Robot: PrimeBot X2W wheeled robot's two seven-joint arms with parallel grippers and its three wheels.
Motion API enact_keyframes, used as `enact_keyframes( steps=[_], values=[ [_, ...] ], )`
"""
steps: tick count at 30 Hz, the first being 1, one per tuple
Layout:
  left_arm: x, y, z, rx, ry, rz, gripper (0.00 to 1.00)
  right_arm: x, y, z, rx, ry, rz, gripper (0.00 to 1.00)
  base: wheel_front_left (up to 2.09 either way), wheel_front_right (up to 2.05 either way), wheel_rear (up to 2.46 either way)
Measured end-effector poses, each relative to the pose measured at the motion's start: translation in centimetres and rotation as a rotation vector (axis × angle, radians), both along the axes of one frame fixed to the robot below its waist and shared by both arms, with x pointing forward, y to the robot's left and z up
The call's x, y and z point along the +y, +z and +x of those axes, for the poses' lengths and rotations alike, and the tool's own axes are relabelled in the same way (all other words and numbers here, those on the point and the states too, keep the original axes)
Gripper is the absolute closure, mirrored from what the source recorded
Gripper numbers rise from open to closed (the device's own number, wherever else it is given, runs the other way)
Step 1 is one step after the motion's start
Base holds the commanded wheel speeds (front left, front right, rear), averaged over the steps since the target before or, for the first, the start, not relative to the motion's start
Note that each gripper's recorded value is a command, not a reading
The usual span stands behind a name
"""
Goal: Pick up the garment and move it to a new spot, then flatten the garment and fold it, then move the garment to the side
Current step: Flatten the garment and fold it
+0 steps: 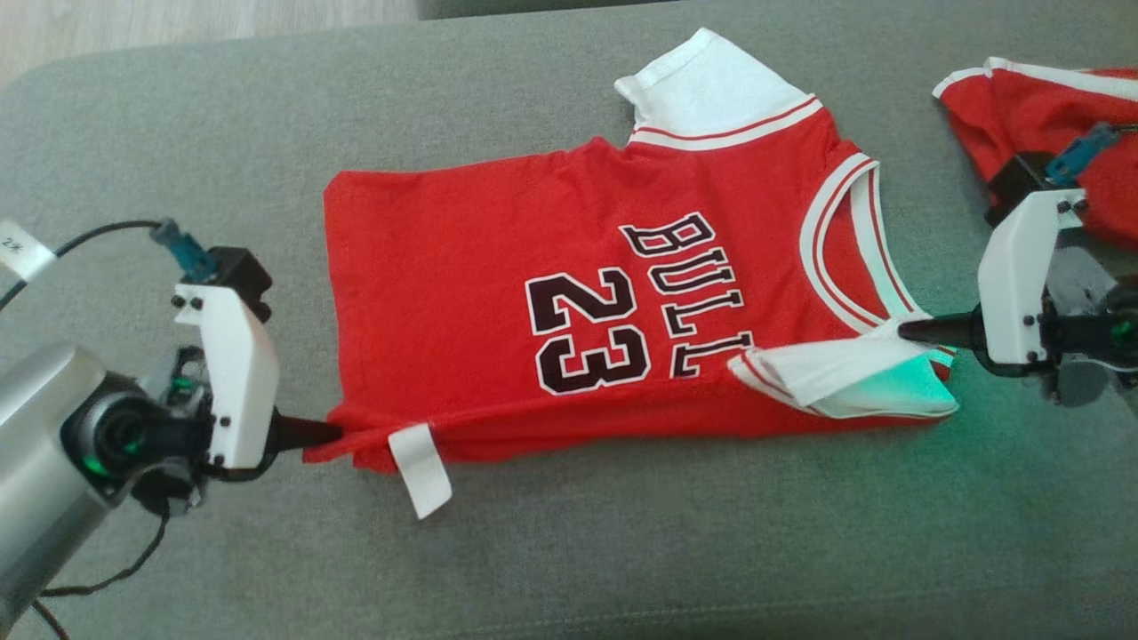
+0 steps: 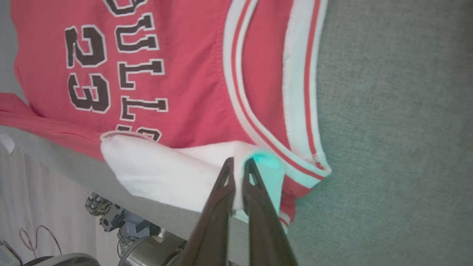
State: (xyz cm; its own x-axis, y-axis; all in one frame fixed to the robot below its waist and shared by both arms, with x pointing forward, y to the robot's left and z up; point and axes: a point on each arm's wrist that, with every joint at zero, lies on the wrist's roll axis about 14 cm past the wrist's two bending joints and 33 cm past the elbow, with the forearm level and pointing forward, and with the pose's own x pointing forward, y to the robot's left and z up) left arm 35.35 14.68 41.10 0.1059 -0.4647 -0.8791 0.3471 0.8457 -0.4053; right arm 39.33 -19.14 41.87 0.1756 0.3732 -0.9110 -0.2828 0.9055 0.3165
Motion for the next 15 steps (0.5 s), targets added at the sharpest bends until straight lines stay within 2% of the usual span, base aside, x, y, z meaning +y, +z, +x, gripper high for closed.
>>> enact_keyframes(
  steps=[15],
  values=[
    [-0.6, -1.1, 2.1, 0.027, 0.045, -0.015, 1.00, -0.4, -0.7, 3.5, -0.032, -0.110, -0.032, 1.00, 0.00, 0.00, 0.00]
  ],
)
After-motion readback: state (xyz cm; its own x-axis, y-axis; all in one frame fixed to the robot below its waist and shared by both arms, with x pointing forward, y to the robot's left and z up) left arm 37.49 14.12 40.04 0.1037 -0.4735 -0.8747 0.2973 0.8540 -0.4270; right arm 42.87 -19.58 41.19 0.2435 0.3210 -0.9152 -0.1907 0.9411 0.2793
